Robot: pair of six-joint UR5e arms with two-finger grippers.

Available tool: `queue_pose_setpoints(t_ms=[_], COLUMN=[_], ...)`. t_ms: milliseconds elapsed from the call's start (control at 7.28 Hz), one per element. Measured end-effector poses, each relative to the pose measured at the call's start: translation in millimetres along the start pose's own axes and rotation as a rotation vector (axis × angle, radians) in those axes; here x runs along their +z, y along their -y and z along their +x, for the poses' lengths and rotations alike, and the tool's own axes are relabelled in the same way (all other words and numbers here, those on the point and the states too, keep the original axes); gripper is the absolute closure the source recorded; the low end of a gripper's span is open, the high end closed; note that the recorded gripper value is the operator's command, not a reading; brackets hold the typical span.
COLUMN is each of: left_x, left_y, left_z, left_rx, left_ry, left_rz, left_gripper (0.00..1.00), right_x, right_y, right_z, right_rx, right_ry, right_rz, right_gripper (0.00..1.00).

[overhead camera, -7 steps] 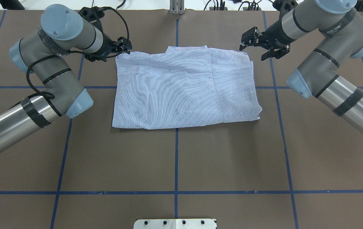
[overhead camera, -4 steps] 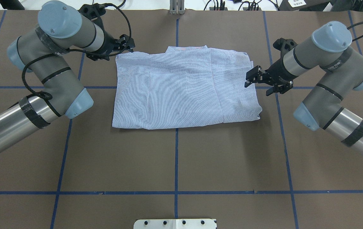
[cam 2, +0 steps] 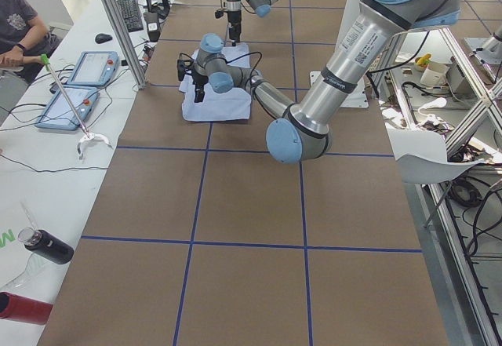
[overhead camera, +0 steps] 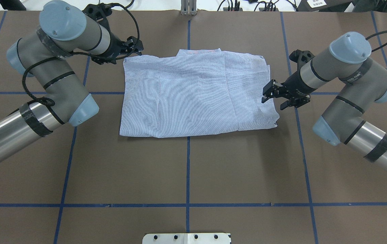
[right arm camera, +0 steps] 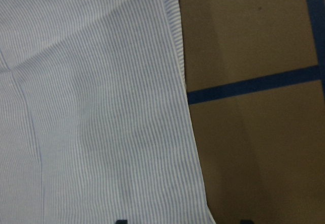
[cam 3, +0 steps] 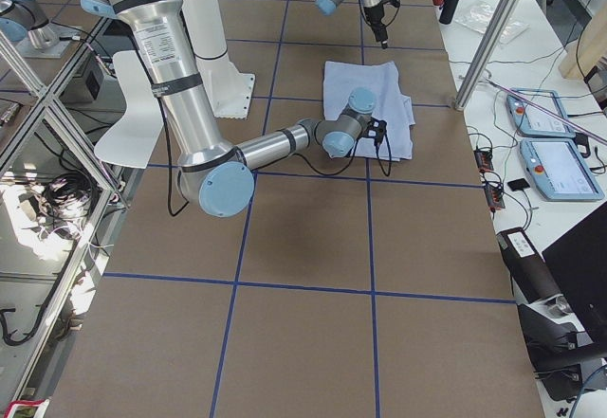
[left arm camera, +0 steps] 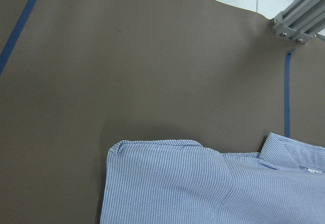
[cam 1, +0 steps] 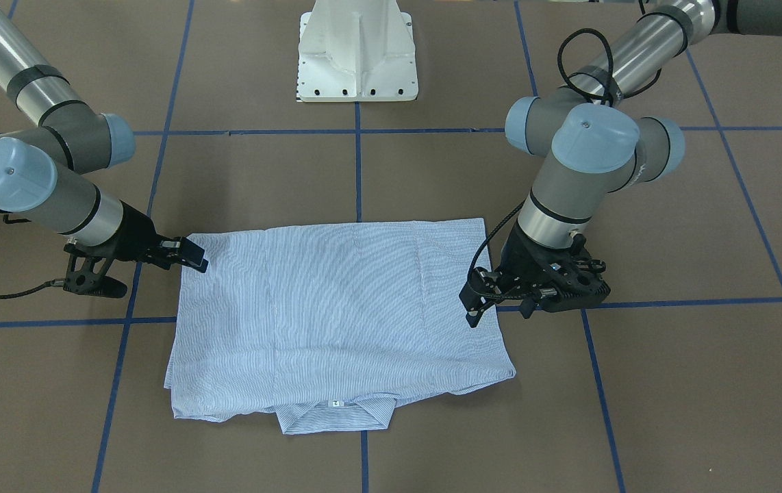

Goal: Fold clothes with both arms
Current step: 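Grasp the bundle's edge with the right gripper and drag it toward the robot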

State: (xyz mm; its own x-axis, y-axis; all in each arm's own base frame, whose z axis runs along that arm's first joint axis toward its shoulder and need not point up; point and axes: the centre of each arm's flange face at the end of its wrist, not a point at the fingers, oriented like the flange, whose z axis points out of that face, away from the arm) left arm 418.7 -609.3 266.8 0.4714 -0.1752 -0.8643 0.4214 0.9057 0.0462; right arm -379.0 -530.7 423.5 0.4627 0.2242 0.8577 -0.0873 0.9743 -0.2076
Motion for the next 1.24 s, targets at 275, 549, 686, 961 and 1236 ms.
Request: queue_pose_setpoints(t_ms=[275, 549, 686, 961, 1236], left_x=[-1, -4, -6, -7, -5], left_y=[1, 5, 6, 7, 6], left_z=[-1, -2, -2, -4, -9], left_rx=[-0.001, -0.005, -0.007, -0.009, -0.011], left_ry=[0.001, 0.002, 0.005, 0.013, 0.021], left_rz=[0.001, 0.007, 0.009, 0.009, 0.006], left_gripper=[0.0, 0.01, 0.01, 0.01, 0.01], right_x=[3, 8, 10, 9, -3], right_y=[-5, -11, -13, -16, -26], right_z=[6, 6, 5, -1, -3], right_rx=[0.003, -0.003, -0.007, -0.017, -0.036], right_ry=[-0.003, -0.003, -0.003, 0.006, 0.028], right_rz=[-0.02, -0.032, -0.032, -0.037, -0.046], right_gripper=[0.29, 0.98, 1.0, 1.0, 1.0])
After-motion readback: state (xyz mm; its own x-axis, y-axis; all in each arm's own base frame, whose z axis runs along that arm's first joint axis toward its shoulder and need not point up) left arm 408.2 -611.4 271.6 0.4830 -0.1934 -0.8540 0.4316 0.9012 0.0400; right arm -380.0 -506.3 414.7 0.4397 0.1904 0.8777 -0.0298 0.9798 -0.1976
